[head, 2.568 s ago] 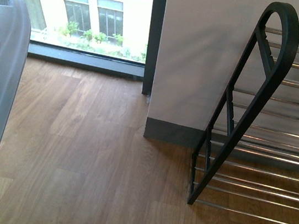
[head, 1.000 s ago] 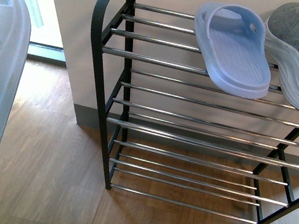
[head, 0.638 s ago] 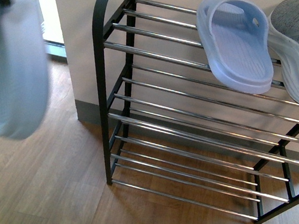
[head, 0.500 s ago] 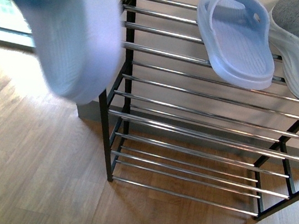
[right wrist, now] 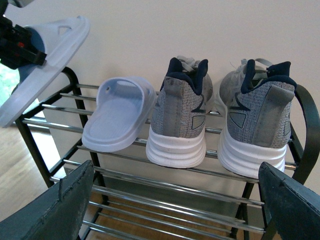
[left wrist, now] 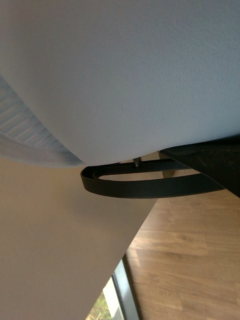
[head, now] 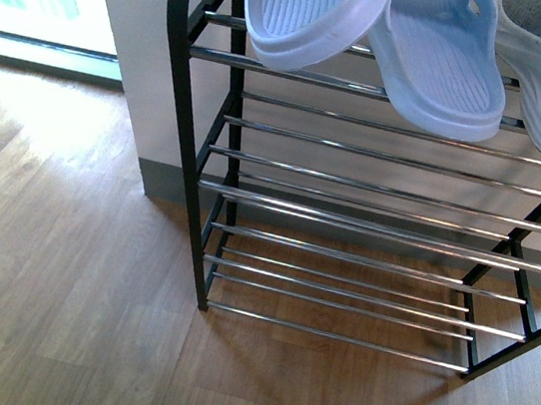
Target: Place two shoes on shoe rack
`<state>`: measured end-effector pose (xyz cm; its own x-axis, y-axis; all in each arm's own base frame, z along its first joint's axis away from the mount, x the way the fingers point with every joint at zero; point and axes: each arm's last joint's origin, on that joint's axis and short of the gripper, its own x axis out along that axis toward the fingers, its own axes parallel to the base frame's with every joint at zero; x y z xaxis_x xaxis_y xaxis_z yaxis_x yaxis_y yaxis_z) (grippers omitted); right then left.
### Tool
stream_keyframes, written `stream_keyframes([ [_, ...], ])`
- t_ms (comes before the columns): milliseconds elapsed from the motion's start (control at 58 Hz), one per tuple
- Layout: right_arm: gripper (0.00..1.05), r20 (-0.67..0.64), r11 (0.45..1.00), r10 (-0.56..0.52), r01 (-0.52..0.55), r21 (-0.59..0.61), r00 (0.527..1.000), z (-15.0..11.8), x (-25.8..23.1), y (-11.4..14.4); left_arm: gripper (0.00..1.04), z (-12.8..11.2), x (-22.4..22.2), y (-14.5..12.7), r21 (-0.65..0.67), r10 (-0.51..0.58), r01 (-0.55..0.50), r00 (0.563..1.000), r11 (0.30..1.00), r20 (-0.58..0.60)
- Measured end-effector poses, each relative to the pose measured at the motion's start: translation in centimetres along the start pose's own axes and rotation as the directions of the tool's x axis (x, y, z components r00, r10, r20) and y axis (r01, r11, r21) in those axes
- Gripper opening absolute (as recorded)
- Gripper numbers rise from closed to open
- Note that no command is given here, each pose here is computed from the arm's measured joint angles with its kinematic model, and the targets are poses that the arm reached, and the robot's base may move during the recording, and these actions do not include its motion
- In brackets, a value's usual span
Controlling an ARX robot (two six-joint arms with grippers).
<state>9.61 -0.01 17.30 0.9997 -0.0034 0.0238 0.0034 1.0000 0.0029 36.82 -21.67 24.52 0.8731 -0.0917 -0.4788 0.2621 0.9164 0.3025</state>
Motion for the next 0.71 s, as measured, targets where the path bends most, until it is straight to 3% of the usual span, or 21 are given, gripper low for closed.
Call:
stream_keyframes([
  [259,0.96,0.0,1.0,0.0,0.0,0.0,1.0,0.0,0.0,0.0,0.02,0.4,2.3,0.1,0.076,0.015,-0.01,0.998,0.997,-0.068],
  [707,0.96,0.0,1.0,0.0,0.0,0.0,1.0,0.0,0.0,0.0,0.02,1.0,6.2,-1.0,0.32,0.096,-0.048,0.986,0.946,-0.134],
])
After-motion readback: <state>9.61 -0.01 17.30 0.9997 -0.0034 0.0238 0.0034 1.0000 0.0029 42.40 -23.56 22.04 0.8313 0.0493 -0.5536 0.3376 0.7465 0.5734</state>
